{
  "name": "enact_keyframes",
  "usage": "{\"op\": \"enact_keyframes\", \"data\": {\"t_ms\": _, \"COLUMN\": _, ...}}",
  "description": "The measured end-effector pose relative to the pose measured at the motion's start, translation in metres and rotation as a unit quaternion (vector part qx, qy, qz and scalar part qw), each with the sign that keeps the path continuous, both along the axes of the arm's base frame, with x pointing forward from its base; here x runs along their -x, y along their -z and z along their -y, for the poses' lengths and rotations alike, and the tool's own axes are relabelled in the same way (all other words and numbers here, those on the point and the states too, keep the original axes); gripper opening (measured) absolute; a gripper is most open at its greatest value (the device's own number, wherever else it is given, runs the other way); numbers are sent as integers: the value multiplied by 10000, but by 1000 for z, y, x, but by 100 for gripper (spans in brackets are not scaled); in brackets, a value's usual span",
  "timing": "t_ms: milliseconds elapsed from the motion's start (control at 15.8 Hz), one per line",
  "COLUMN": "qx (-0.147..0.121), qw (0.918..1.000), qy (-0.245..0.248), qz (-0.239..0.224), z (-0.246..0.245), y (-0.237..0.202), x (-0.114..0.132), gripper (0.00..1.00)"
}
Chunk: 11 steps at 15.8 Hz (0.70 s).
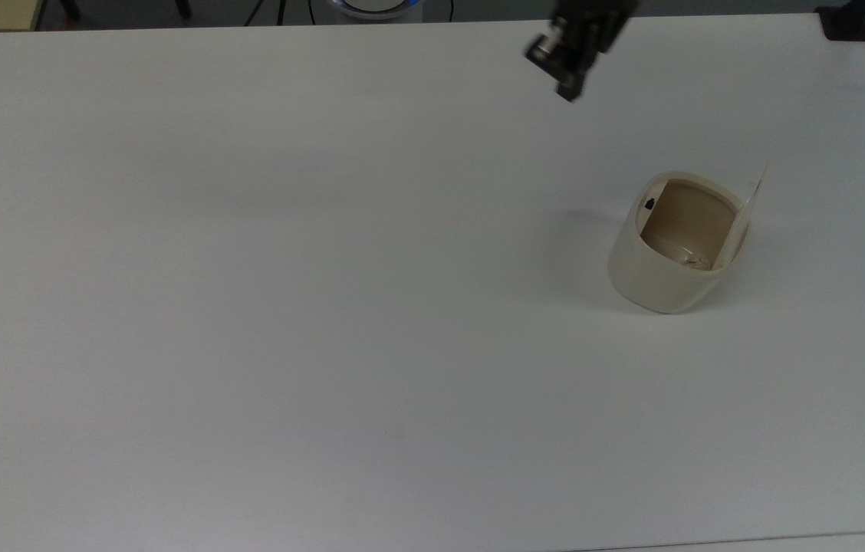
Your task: Open the trash bin
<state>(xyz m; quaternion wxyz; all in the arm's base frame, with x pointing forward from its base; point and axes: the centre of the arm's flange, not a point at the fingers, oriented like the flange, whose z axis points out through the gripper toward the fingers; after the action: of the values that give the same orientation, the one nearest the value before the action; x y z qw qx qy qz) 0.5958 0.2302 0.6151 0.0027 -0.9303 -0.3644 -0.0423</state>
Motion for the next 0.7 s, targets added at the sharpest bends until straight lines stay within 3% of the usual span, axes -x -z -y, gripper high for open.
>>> {"op": "enact_keyframes", "data": {"t_ms": 190, "qx": -27, "qw": 9948, "qy": 987, "qz": -256, "z": 63, "y": -15, "x": 14, "gripper": 3}}
{"op": "enact_keyframes", "data": {"t_ms": 254, "qx": -13, "qw": 9901, "qy": 1359, "qz": -352, "z": 84, "y": -18, "x": 17, "gripper": 10}}
{"op": "enact_keyframes", "data": {"t_ms": 508, "qx": 35, "qw": 9638, "qy": 2606, "qz": -564, "z": 150, "y": -21, "x": 24, "gripper": 51}}
{"op": "enact_keyframes", "data": {"t_ms": 698, "qx": 61, "qw": 9462, "qy": 3171, "qz": -642, "z": 171, "y": -14, "x": 23, "gripper": 79}}
